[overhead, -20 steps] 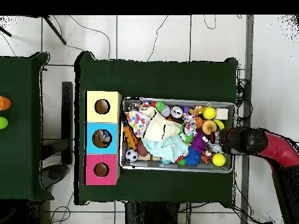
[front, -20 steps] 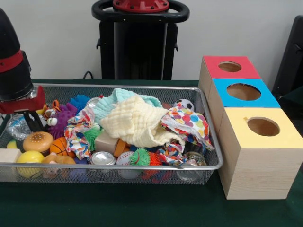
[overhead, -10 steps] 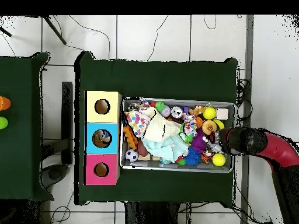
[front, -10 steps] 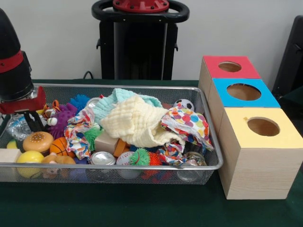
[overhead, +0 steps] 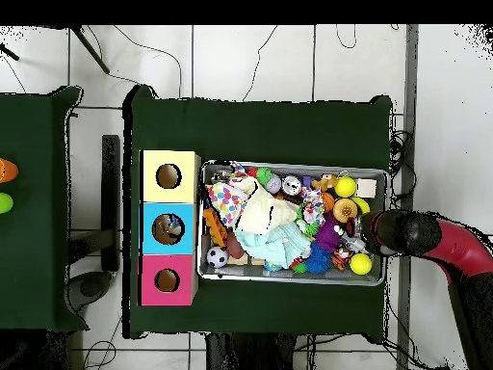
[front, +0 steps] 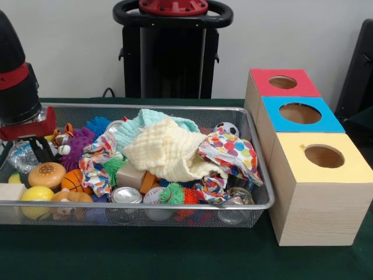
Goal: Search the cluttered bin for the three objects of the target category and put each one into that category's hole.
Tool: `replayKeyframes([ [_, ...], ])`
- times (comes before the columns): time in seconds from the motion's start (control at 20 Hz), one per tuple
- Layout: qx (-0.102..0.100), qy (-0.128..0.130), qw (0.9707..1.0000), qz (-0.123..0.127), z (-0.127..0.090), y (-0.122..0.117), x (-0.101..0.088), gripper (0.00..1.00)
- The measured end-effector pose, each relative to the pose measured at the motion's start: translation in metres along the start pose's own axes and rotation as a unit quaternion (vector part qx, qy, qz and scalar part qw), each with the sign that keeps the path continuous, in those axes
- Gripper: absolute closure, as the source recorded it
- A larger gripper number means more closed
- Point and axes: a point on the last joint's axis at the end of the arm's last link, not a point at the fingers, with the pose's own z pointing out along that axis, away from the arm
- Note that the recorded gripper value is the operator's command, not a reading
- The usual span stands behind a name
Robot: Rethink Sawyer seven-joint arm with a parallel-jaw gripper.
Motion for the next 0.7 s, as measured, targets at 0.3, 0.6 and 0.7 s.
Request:
replayKeyframes([
  [0.3, 0.003, 0.000, 1.0000, 0.001, -0.0022, -0.0021, 0.0008, 1.00],
  [0.6, 0.012, 0.003, 0.9999, -0.001, -0.0070, -0.0032, 0.0010, 1.00],
  [0.7, 0.015, 0.004, 0.9999, -0.003, -0.0087, -0.0028, 0.0006, 1.00],
])
